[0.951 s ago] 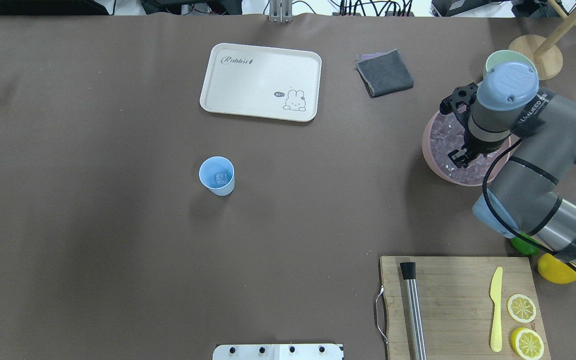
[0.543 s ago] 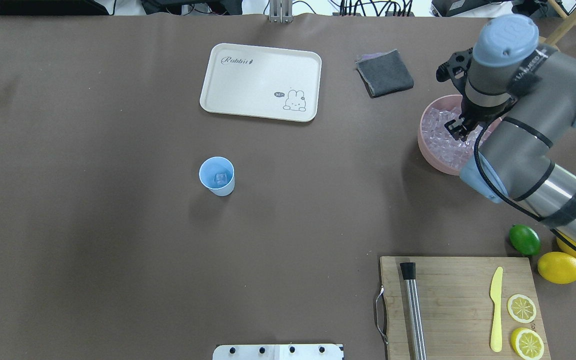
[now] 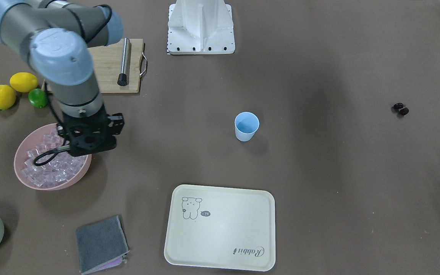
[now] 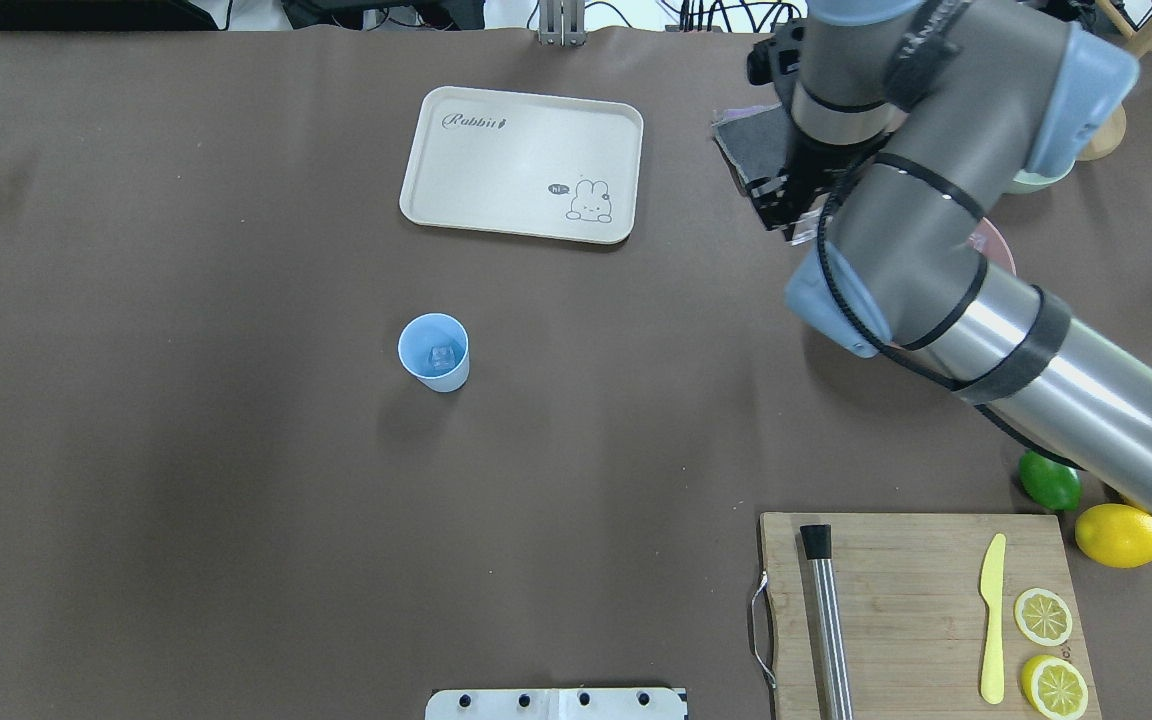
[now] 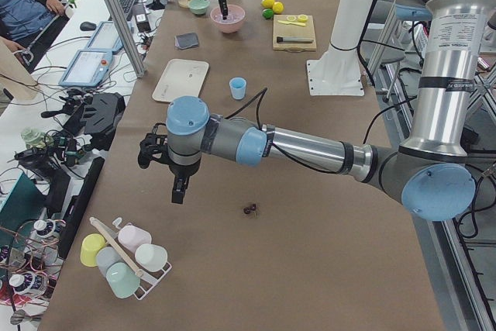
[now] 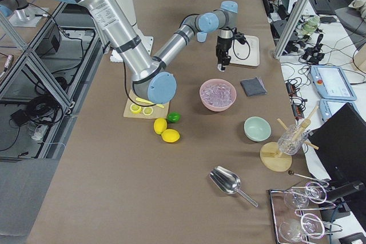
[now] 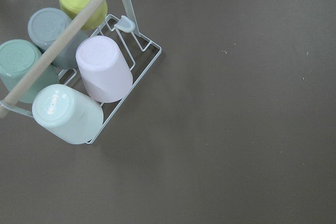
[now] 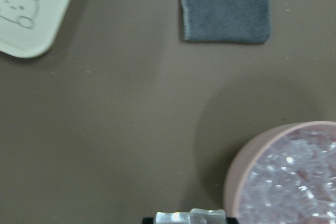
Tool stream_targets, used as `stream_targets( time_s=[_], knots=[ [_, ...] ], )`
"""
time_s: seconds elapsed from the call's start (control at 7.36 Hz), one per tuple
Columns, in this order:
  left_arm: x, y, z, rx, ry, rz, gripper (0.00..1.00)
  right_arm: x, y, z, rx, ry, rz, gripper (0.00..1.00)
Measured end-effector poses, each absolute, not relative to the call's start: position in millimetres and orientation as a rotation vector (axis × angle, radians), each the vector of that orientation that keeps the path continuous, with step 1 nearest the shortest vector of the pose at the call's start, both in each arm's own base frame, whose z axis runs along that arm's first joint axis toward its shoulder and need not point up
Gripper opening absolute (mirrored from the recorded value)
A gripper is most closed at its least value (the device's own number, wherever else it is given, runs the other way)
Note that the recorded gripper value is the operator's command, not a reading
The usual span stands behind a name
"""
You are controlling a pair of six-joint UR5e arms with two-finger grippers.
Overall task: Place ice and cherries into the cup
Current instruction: 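Carry the second ice cube with the right gripper over the cup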
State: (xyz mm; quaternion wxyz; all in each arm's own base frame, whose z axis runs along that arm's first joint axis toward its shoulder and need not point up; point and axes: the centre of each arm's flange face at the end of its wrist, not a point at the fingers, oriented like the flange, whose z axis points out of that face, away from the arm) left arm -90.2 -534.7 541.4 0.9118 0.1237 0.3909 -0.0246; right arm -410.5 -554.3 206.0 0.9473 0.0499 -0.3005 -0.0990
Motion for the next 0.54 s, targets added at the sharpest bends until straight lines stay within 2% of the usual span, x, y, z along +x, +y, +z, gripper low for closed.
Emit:
stream_targets(
  time_s=[0.27, 0.54],
  knots=[
    [-90.3, -535.5, 539.2, 0.259, 0.805, -0.050, 0.98, -543.4, -510.8, 106.5, 0.085, -0.707, -0.060, 0.21],
    [-90.5, -535.9, 539.6, 0.258, 0.804, -0.050, 0.98, -617.4, -479.4, 58.7, 0.097, -0.788, -0.003, 0.22]
  ],
)
